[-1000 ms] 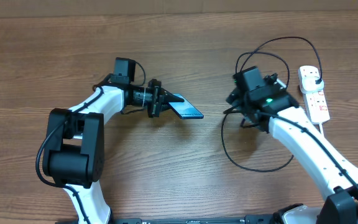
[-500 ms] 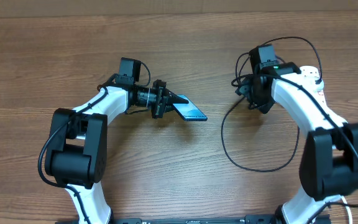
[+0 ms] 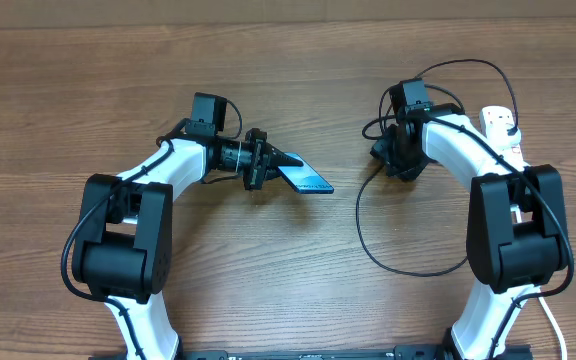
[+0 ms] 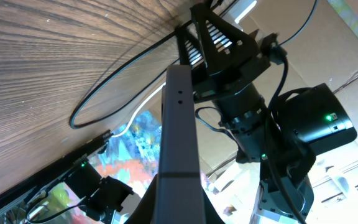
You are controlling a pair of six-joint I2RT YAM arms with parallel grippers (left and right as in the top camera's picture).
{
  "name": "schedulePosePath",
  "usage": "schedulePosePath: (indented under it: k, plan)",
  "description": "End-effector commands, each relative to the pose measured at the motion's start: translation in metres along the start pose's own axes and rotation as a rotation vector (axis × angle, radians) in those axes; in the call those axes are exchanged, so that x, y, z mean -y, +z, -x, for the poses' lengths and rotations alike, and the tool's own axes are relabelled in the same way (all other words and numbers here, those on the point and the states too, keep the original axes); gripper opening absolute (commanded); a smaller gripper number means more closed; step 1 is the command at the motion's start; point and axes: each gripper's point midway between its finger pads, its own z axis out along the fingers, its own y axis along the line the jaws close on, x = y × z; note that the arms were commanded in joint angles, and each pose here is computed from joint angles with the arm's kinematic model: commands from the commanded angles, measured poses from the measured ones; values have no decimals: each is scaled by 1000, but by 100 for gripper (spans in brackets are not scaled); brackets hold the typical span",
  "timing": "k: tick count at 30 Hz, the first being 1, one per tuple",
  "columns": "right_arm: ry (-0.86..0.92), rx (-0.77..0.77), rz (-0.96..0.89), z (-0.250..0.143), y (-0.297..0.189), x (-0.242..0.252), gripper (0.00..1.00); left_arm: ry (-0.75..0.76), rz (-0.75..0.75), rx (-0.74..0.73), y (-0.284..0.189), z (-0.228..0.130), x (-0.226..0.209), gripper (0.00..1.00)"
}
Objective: Plug charger to phone and switch on socket
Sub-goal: 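Move the right gripper over the black charging cable, then grasp the cable near the USB-C plug with the right gripper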
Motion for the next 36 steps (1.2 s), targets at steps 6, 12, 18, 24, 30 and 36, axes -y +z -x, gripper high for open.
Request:
schedulePosePath:
  k: [6,12,18,24,30,36]
  plan:
    - [-11,-7,20,1,0,-7,4,7,-14,-25,-1,-5,7,4]
    - [-149,5,31,-9,-57,1,4,8,-16,-23,-2,-4,7,4]
    - [-362,32,57,-23,-107,6,4,93,-58,-46,-7,-6,19,4]
    - [-524,-91,-9,-76,-77,23,4,250,-180,-86,-42,-5,46,4]
    - [-612,-112,-10,-113,-41,29,27,243,-199,-58,-55,2,48,4]
    - [-619,15,-4,-92,-37,16,70,262,-199,-56,-55,2,48,6]
